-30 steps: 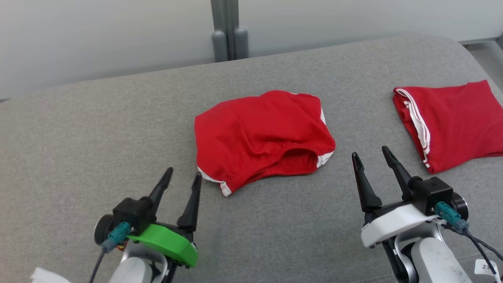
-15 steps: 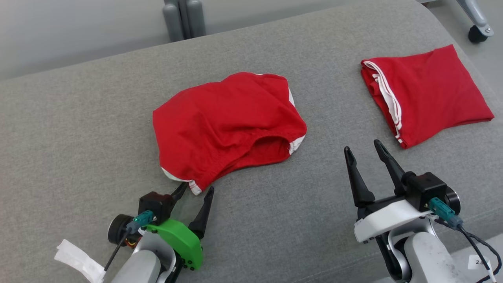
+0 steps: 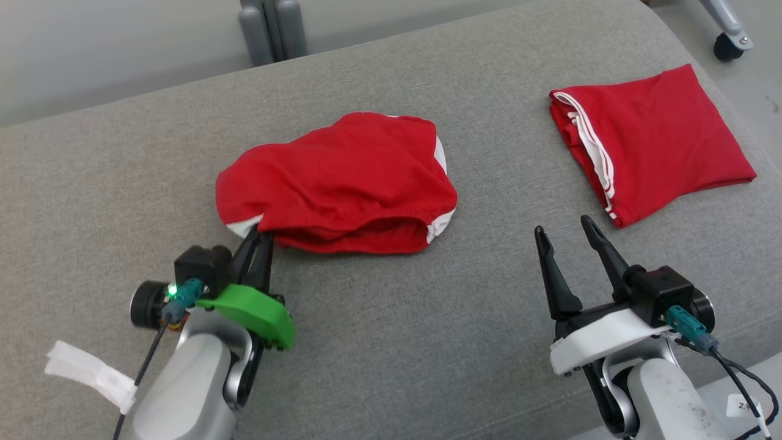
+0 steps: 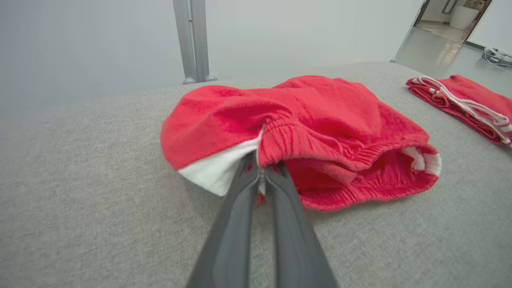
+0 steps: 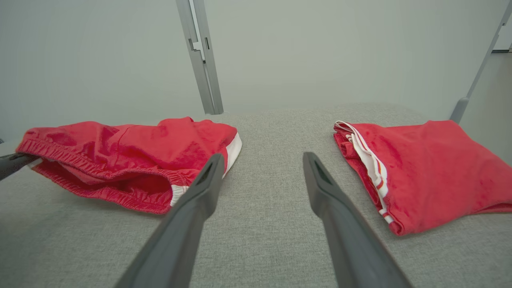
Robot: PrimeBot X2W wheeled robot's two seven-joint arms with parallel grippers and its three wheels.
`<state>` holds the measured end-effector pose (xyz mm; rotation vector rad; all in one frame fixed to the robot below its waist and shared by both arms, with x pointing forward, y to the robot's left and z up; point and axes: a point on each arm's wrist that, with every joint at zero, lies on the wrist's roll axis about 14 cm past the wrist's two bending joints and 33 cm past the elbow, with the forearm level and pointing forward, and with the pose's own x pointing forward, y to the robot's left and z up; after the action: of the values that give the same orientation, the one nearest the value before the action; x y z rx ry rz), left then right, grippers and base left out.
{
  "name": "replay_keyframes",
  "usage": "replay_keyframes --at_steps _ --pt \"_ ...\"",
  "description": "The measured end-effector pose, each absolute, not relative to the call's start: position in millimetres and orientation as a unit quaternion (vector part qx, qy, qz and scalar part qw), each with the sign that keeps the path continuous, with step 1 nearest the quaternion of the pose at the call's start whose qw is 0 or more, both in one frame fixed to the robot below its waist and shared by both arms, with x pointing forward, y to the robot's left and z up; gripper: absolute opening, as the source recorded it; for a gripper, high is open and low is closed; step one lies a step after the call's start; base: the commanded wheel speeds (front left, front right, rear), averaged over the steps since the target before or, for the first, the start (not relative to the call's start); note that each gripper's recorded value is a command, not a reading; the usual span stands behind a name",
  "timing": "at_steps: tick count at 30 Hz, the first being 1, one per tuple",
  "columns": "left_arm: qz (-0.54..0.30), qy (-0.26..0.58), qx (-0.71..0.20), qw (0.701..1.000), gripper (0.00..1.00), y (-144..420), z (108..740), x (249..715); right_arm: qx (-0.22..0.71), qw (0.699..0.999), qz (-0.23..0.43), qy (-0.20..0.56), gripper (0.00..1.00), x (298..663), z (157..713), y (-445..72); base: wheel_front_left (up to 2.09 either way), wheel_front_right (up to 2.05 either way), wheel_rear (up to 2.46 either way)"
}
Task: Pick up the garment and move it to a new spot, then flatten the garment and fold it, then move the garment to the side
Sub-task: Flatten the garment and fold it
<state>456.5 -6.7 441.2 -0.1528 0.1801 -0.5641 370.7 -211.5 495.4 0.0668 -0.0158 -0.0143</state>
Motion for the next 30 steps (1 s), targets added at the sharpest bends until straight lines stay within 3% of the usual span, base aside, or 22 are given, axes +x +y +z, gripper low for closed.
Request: replay_keyframes --at_steps 5,14,26,28,30 --pt "-0.326 -0.027 -0.088 0.941 0.00 -32 522 475 0.033 0.999 -0.003 -0.012 1.00 372 498 -209 0.00 0.00 0.00" --pt "-0.429 -0.142 -0.096 0.887 0.00 -100 620 464 0.034 0.999 -0.002 -0.019 1.00 370 503 -208 0.00 0.00 0.00" --pt "-0.519 -0.284 -0.237 0.770 0.00 -129 767 411 0.035 0.999 -0.014 -0.016 1.00 368 499 -215 0.00 0.00 0.00" --pt "-0.514 -0.277 -0.249 0.773 0.00 -123 763 415 0.036 0.999 -0.011 -0.015 1.00 371 498 -213 0.00 0.00 0.00" --pt "-0.492 -0.241 -0.247 0.799 0.00 -114 734 432 0.037 0.999 -0.005 -0.014 1.00 374 497 -209 0.00 0.00 0.00"
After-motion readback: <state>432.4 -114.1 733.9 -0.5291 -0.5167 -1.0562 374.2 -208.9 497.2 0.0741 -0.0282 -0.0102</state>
